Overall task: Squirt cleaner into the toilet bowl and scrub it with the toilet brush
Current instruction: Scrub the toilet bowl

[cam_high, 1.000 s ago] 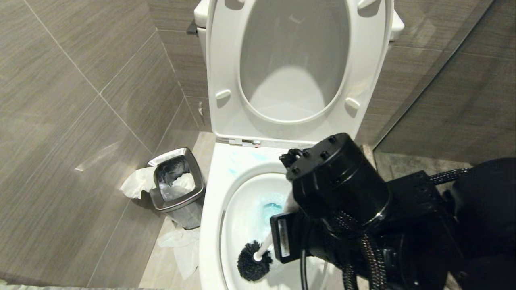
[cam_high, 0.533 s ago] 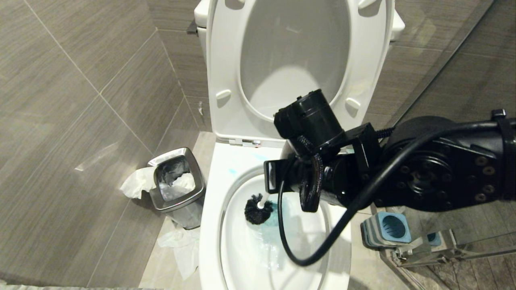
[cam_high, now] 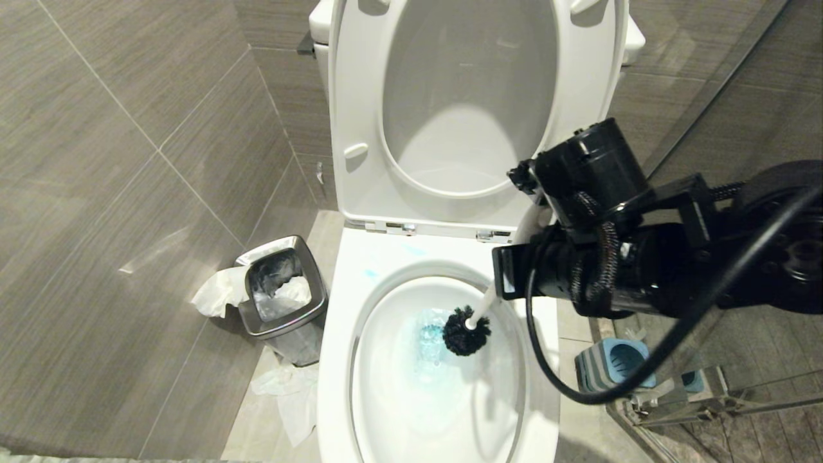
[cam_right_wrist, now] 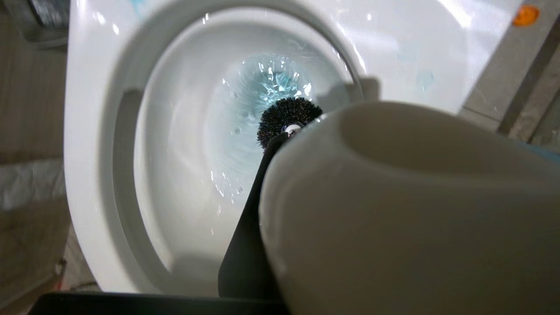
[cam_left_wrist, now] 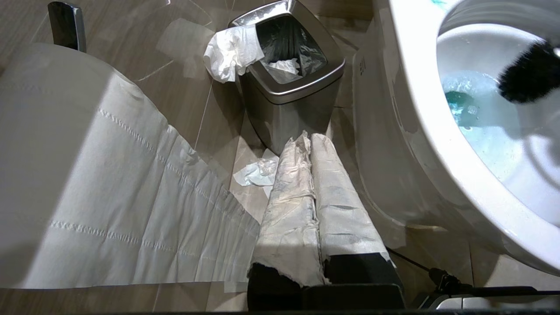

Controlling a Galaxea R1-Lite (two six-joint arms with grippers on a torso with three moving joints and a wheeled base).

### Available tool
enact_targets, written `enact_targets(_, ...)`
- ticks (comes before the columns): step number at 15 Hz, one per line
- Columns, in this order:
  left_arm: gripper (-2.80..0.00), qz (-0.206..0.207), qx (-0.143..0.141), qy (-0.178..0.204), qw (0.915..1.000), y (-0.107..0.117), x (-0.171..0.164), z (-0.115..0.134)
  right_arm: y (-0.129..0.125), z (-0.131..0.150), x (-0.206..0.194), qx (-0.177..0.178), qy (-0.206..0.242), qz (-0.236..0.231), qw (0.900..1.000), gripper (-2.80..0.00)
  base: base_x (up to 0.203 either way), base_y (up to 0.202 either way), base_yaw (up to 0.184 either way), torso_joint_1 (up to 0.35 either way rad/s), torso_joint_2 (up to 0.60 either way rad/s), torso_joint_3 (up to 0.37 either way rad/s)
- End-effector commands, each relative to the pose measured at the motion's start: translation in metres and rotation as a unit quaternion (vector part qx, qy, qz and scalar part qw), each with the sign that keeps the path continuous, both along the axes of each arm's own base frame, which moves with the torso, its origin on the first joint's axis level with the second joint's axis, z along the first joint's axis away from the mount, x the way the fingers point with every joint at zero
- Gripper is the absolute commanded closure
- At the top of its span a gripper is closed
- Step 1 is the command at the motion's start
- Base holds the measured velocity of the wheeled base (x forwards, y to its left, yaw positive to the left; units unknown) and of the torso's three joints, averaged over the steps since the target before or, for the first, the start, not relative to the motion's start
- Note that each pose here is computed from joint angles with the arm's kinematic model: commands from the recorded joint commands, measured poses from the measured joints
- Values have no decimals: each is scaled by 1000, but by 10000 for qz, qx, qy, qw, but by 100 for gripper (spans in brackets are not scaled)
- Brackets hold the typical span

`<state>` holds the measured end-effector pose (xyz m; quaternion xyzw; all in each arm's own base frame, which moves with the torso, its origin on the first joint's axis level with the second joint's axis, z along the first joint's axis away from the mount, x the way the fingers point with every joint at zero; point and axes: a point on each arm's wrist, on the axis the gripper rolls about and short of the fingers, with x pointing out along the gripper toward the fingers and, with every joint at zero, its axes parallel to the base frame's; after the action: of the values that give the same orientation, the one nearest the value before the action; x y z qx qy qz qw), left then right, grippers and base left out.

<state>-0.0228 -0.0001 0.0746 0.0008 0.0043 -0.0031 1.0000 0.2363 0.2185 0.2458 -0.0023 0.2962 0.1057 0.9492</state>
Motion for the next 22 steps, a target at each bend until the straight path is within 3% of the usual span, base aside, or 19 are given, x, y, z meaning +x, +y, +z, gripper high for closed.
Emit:
enact_targets(1,0,0,-1,18,10000,0,0,0,-28,10,-41,80,-22,172,9998,0,0,0,0,0,0,0)
enact_targets(3,0,0,-1,16,10000,0,0,-1,-32,2,-67,19,124,534,9985,0,0,0,0,0,0,0)
enact_targets(5,0,4,-1,16,10000,0,0,0,-19,-5,-70,137,278,622,9976,0,0,0,0,0,0,0)
enact_targets(9,0,0,-1,25,10000,0,0,-1,30,-13,-41,451,403,436,9972,0,0,0,0,0,0,0)
enact_targets(12,0,0,6,12,10000,0,0,-1,58,-8,-5,686,42,113,9976,0,0,0,0,0,0,0)
enact_targets(14,0,-1,-1,16,10000,0,0,0,51,-3,18,517,-190,-70,9985,0,0,0,0,0,0,0)
enact_targets(17,0,1,-1,17,10000,0,0,-1,48,-4,18,436,-161,-72,9989,0,0,0,0,0,0,0)
enact_targets(22,0,1,2,18,10000,0,0,-1,57,-50,43,2,228,-270,9994,0,0,0,0,0,0,0)
